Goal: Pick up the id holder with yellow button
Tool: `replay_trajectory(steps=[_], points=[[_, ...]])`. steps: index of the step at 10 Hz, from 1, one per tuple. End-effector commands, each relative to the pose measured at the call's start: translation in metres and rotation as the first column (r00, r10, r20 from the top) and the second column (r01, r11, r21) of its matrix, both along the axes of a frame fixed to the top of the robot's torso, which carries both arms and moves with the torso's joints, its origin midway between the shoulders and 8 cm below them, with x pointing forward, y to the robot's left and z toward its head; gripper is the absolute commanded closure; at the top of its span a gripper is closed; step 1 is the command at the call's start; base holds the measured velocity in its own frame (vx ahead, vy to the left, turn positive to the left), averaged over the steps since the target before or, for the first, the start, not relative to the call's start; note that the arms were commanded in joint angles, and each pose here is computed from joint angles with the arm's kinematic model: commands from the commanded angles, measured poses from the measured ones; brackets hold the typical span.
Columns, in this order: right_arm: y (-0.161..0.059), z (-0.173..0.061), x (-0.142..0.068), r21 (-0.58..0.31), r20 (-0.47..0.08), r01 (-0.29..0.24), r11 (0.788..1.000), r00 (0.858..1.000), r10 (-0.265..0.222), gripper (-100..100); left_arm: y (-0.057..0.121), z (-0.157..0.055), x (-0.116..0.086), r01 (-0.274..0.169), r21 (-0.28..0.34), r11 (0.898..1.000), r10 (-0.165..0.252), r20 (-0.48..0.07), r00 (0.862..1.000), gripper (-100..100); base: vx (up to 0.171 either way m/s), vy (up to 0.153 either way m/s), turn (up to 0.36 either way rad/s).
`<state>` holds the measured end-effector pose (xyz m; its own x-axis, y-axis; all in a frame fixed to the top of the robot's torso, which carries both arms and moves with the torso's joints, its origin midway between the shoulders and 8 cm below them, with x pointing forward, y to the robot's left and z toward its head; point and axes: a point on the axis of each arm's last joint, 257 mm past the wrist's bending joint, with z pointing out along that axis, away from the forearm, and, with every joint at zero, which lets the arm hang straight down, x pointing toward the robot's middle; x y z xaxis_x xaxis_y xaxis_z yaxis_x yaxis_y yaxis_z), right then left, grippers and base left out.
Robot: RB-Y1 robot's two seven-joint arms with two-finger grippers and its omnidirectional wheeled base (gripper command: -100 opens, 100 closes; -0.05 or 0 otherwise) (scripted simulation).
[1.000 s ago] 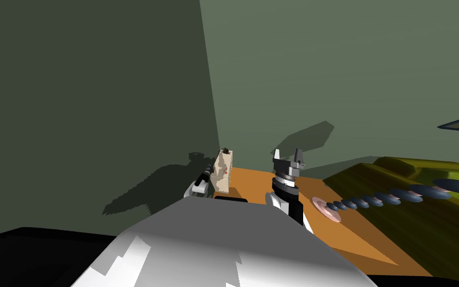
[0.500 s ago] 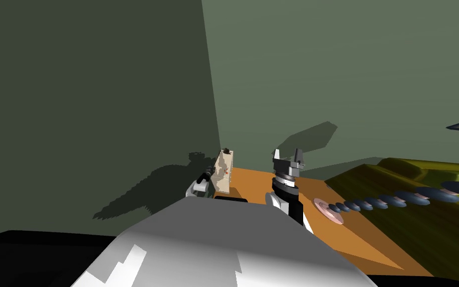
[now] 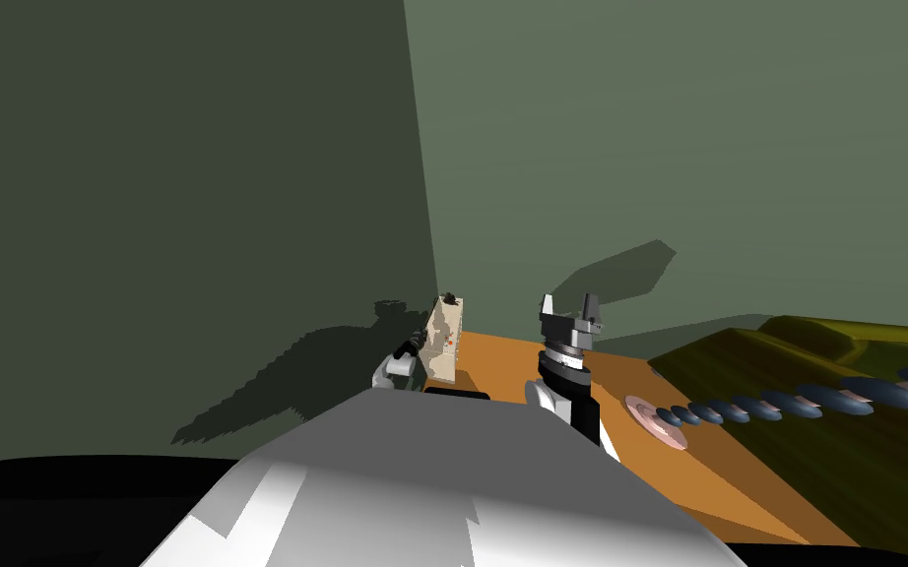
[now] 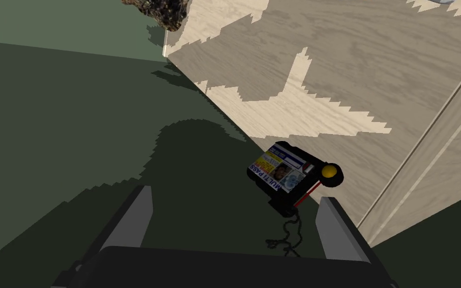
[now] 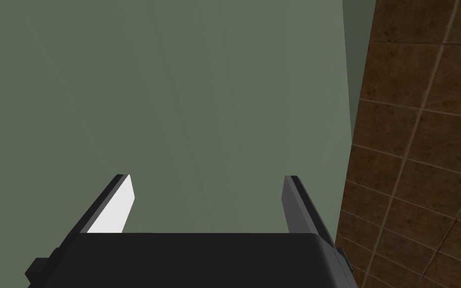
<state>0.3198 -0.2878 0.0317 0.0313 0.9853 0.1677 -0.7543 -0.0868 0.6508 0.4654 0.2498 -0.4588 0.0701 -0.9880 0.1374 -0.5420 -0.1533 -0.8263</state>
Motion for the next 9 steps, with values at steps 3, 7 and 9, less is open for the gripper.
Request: replay_trajectory(steps=[3, 7, 9], points=[[0.000, 0.000, 0.000, 0.000, 0.000, 0.000, 1.000, 1.000, 0.000, 0, -0.001, -0.033, -0.005, -0.020, -0.021, 1.000, 0.018, -0.119, 0.993, -100, 0.019, 0.017, 0.047], [0.000, 0.000, 0.000, 0.000, 0.000, 0.000, 1.000, 1.000, 0.000, 0, -0.002, -0.054, -0.006, -0.042, -0.033, 0.999, 0.034, -0.212, 0.977, -100, 0.022, 0.017, 0.056], [0.000, 0.000, 0.000, 0.000, 0.000, 0.000, 1.000, 1.000, 0.000, 0, 0.000, -0.058, -0.005, -0.050, -0.033, 0.998, 0.040, -0.236, 0.971, -100, 0.026, 0.018, 0.047]])
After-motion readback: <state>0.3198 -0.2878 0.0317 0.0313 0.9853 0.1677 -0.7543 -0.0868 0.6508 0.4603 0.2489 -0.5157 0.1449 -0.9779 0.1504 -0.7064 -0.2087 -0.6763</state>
